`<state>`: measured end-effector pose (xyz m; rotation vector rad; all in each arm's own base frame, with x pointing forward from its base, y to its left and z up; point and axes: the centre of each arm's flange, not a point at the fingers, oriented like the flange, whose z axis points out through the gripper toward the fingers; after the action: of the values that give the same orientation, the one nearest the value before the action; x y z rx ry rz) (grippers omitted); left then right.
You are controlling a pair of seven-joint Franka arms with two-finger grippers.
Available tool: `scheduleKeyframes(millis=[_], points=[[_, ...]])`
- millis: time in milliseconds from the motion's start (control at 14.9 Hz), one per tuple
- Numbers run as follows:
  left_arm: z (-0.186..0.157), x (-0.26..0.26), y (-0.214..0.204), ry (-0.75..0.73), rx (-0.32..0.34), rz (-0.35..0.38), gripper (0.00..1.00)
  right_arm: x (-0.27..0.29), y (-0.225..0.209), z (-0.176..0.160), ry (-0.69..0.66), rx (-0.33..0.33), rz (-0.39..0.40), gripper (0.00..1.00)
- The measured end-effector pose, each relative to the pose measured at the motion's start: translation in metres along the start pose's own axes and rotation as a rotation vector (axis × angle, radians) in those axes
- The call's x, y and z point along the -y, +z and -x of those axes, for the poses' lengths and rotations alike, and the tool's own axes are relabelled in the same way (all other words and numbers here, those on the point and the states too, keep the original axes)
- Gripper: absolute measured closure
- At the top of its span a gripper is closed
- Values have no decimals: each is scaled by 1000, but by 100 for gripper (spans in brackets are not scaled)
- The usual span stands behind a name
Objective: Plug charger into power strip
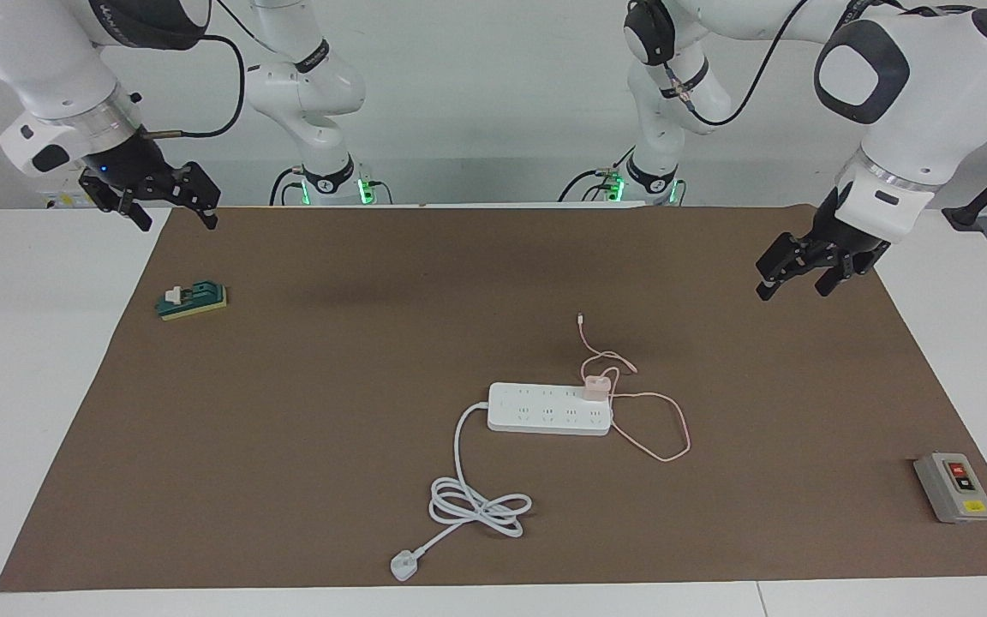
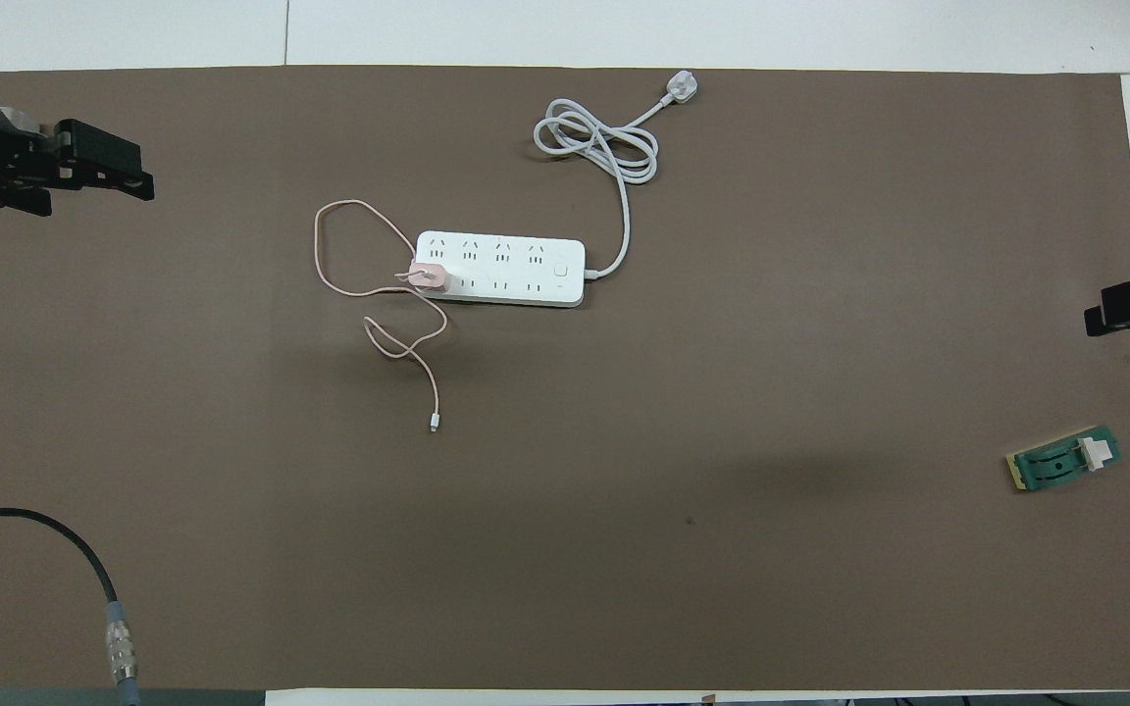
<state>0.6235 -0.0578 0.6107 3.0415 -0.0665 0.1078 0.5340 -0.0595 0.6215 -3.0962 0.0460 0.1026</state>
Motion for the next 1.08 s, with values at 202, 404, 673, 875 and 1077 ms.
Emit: scheduleKeyframes(millis=[202, 404, 673, 875, 1077], points=[[4, 29, -9, 43, -1, -46, 0, 0, 0, 0, 0, 0, 0, 0], [17, 71, -26, -33, 10, -59, 0, 0, 0, 0, 0, 0, 0, 0], [32, 114, -40, -109, 25, -64, 0, 0, 0, 0, 0, 0, 0, 0], [34, 126, -42, -131, 24, -70, 0, 0, 0, 0, 0, 0, 0, 0], [38, 139, -48, -159, 14, -77, 0, 0, 0, 0, 1, 0, 0, 0]])
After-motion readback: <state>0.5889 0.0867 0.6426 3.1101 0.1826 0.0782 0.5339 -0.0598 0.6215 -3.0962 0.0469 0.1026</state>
